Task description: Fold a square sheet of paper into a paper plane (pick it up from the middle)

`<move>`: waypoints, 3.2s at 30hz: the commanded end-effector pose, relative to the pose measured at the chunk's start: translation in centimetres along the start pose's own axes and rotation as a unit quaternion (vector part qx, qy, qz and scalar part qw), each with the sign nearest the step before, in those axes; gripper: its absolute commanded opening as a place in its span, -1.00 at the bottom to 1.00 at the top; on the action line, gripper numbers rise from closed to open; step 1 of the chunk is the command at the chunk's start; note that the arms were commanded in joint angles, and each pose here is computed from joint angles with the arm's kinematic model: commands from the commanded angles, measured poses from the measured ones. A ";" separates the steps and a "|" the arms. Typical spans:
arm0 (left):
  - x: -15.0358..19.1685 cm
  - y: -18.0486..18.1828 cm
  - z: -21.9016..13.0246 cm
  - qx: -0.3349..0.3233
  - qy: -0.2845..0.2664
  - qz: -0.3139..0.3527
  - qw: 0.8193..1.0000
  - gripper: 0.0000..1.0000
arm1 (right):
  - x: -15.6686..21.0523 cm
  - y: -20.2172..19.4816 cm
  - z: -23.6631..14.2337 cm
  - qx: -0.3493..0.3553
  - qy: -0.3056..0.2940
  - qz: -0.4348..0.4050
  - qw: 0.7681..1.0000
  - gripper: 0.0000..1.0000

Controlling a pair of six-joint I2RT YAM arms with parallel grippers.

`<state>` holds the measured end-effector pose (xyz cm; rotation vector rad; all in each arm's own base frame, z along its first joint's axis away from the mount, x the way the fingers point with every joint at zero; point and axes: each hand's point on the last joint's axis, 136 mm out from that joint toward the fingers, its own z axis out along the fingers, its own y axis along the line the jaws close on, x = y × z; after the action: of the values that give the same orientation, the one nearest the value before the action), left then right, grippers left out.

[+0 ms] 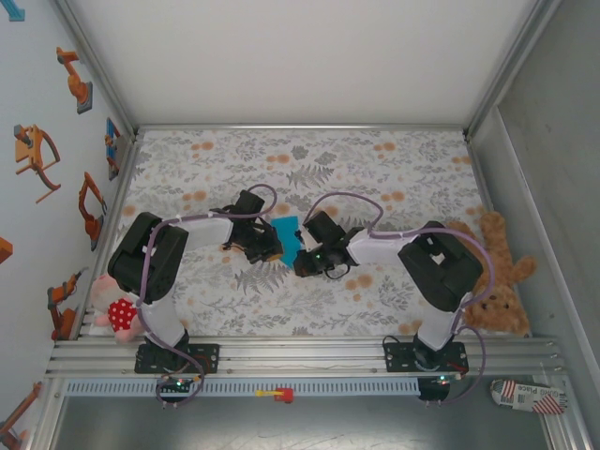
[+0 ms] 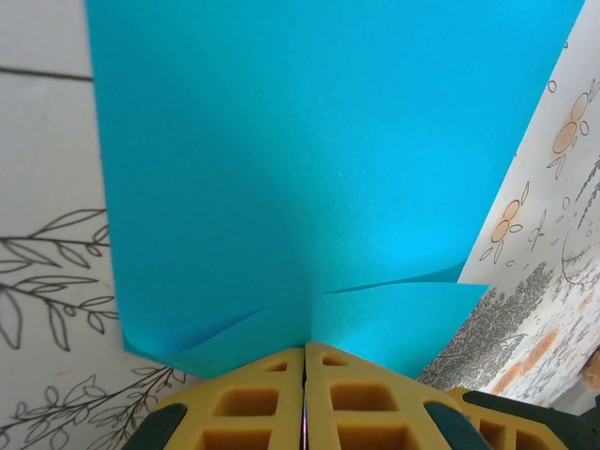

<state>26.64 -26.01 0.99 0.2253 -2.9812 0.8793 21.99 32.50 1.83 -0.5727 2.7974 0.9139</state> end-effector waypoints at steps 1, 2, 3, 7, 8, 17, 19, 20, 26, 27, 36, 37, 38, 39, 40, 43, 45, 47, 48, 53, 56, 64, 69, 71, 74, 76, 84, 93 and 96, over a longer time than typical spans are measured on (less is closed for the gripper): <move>0.5 4.8 1.0 -0.086 0.008 -0.026 0.996 -0.81 | 2.0 -1.1 -1.1 0.024 0.021 0.002 1.000 -1.00; 0.4 4.9 1.0 -0.087 0.008 -0.027 0.996 -0.81 | 2.3 -1.3 -1.2 0.026 0.024 0.002 0.999 -1.00; 0.3 4.8 1.0 -0.086 0.007 -0.026 0.996 -0.81 | 2.6 -1.5 -1.1 0.029 0.027 0.004 0.999 -1.00; 0.2 4.7 1.0 -0.086 0.007 -0.026 0.996 -0.81 | 3.4 -2.4 -0.7 0.041 0.038 0.010 0.998 -1.00; 0.3 4.7 1.0 -0.086 0.008 -0.026 0.996 -0.81 | 3.5 -2.6 -0.6 0.044 0.040 0.013 0.998 -1.00; 0.1 4.2 0.8 -0.077 0.007 -0.023 0.997 -0.81 | -0.9 0.9 -4.9 0.019 -0.066 -0.034 0.997 -1.00; 0.0 3.9 0.8 -0.075 0.007 -0.022 0.997 -0.81 | -1.6 1.4 -4.9 0.010 -0.074 -0.038 0.996 -1.00; 0.1 3.8 0.8 -0.073 0.007 -0.021 0.997 -0.81 | -2.0 1.8 -4.6 0.002 -0.073 -0.037 0.997 -1.00; 0.0 3.5 0.7 -0.067 0.005 -0.021 0.998 -0.81 | -3.7 2.5 -2.1 -0.025 -0.065 -0.021 0.997 -1.00; 0.0 3.4 0.7 -0.066 0.005 -0.020 0.998 -0.81 | -3.9 2.5 -1.8 -0.024 -0.063 -0.020 0.998 -1.00; -0.5 2.4 0.4 -0.048 -0.002 -0.010 0.999 -0.81 | -2.3 -0.1 0.7 0.016 -0.015 0.004 1.000 -1.00; -0.5 2.3 0.3 -0.046 -0.004 -0.009 0.999 -0.81 | -1.9 -0.5 0.9 0.024 -0.009 0.009 1.000 -1.00; -0.6 2.2 0.2 -0.044 -0.006 -0.006 0.999 -0.81 | -1.5 -1.0 1.0 0.033 -0.003 0.012 0.999 -1.00; -0.7 2.1 0.2 -0.045 -0.007 -0.003 0.999 -0.81 | -1.1 -1.4 1.1 0.040 0.003 0.016 0.999 -1.00; -0.8 2.2 0.1 -0.045 -0.009 0.000 0.999 -0.81 | -0.6 -1.9 1.2 0.049 0.010 0.019 0.999 -1.00; -1.5 2.3 -0.2 -0.042 -0.019 0.011 0.999 -0.79 | 0.9 -3.4 1.3 0.077 0.032 0.031 0.996 -1.00; -2.0 2.6 -0.4 -0.042 -0.027 0.019 0.999 -0.77 | 1.6 -4.1 1.4 0.090 0.044 0.036 0.994 -1.00; -2.7 3.2 -0.5 -0.041 -0.036 0.019 0.998 -0.75 | 2.0 -4.4 1.5 0.098 0.051 0.040 0.993 -1.00; -3.1 3.6 -0.7 -0.042 -0.039 0.017 0.998 -0.74 | 2.3 -4.7 1.5 0.103 0.056 0.045 0.992 -1.00; -4.8 5.6 -1.7 -0.055 -0.060 0.013 0.997 -0.71 | 3.0 -5.6 1.5 0.127 0.068 0.065 0.987 -1.00; -5.5 6.3 -2.3 -0.063 -0.066 0.011 0.996 -0.71 | 3.0 -5.7 1.6 0.129 0.069 0.070 0.987 -1.00; -6.9 1.8 -6.9 -0.002 -0.134 0.041 0.990 -0.70 | 1.0 -4.8 1.4 0.118 0.042 0.068 0.990 -1.00; -6.1 -1.7 -7.6 0.056 -0.151 0.061 0.985 -0.69 | -1.2 -4.0 1.7 0.096 0.017 0.075 0.992 -1.00; -5.4 -3.0 -6.5 0.072 -0.138 0.071 0.985 -0.69 | -2.1 -3.8 1.8 0.089 0.008 0.077 0.993 -1.00; -4.5 -4.0 -4.3 0.071 -0.111 0.079 0.988 -0.71 | -3.2 -3.4 1.7 0.069 -0.005 0.077 0.995 -1.00; -4.5 -4.1 -3.2 0.067 -0.099 0.078 0.990 -0.73 | -3.6 -3.0 1.6 0.056 -0.008 0.073 0.996 -1.00; -4.8 -1.7 -0.1 0.024 -0.070 0.046 0.996 -0.82 | -4.3 -1.8 1.0 0.020 -0.027 0.060 0.998 -1.00; -3.7 1.7 0.9 -0.023 -0.063 0.030 0.997 -0.85 | -7.2 1.2 -0.5 -0.035 -0.076 0.030 0.996 -1.00; -3.5 2.3 1.2 -0.031 -0.063 0.026 0.997 -0.86 | -7.5 1.2 0.5 -0.044 -0.070 0.037 0.996 -1.00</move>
<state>31.52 -26.31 1.23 0.1447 -3.1456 0.9843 27.37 34.81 3.09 -0.4083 2.7215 0.9861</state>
